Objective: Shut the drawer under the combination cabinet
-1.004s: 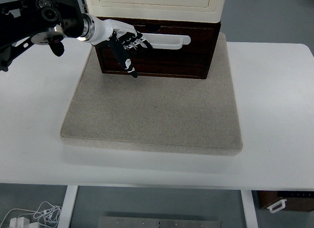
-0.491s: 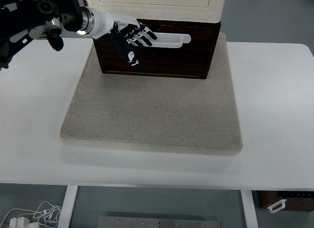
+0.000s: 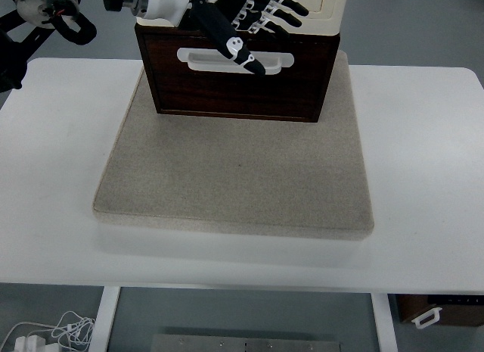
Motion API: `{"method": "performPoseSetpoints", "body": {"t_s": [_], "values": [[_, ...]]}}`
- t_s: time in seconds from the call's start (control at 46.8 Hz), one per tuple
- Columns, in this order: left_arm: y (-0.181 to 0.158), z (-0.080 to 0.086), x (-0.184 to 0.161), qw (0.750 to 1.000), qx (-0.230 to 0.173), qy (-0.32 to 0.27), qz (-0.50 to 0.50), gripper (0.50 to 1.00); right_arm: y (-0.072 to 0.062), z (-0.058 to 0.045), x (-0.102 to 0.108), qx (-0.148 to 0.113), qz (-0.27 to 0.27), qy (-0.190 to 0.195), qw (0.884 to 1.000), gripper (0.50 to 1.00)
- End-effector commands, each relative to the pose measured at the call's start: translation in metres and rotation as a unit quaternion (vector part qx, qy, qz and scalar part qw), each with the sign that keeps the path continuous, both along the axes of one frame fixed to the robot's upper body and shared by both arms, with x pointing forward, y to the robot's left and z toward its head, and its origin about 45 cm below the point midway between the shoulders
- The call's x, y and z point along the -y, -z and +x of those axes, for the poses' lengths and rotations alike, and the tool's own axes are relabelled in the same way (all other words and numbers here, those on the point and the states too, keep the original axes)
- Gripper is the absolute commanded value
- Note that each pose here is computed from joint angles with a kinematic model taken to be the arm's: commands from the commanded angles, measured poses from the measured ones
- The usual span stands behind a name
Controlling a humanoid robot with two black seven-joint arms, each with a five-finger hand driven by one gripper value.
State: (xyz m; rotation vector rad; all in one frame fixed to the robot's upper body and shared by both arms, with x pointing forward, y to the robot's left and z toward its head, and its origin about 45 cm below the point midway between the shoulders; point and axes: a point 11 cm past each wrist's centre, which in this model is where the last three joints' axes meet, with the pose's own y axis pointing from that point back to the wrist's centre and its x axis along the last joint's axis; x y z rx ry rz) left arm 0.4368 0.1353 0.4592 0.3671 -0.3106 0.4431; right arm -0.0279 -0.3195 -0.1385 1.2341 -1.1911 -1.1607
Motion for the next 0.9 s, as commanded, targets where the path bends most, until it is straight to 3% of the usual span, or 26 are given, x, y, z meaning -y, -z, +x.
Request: {"method": "performPoseSetpoints", "body": {"t_s": [0.0,0.171,0.321,0.406,0.641,0.876], "values": [[-0.026,-0.003,0.007,0.998,0.022,0.013,-0.052,0.994,0.0,0.0,0.0,0.0,0.0,0.0,1.0,0.952],[-0.082,-0.006,0.007,0.979,0.067,0.019,-0.191,0.996,0.0,0.0,0.0,0.0,0.0,0.0,1.0,0.952],[-0.135,-0.002,-0.027,0.944,0.108,-0.006,-0.312,0.996,0.0,0.0,0.0,0.0,0.0,0.0,1.0,0.952],[-0.153,0.007,-0.054,0.92,0.107,-0.032,-0.376,0.996,0.0,0.0,0.0,0.0,-0.001,0.001,1.0,0.952],[-0.175,0.027,-0.123,0.863,0.092,-0.104,-0.485,0.996,0.0,0.0,0.0,0.0,0.0,0.0,1.0,0.952],[-0.172,0.046,-0.188,0.81,0.098,-0.249,-0.522,0.996,0.0,0.0,0.0,0.0,0.0,0.0,1.0,0.952]]}}
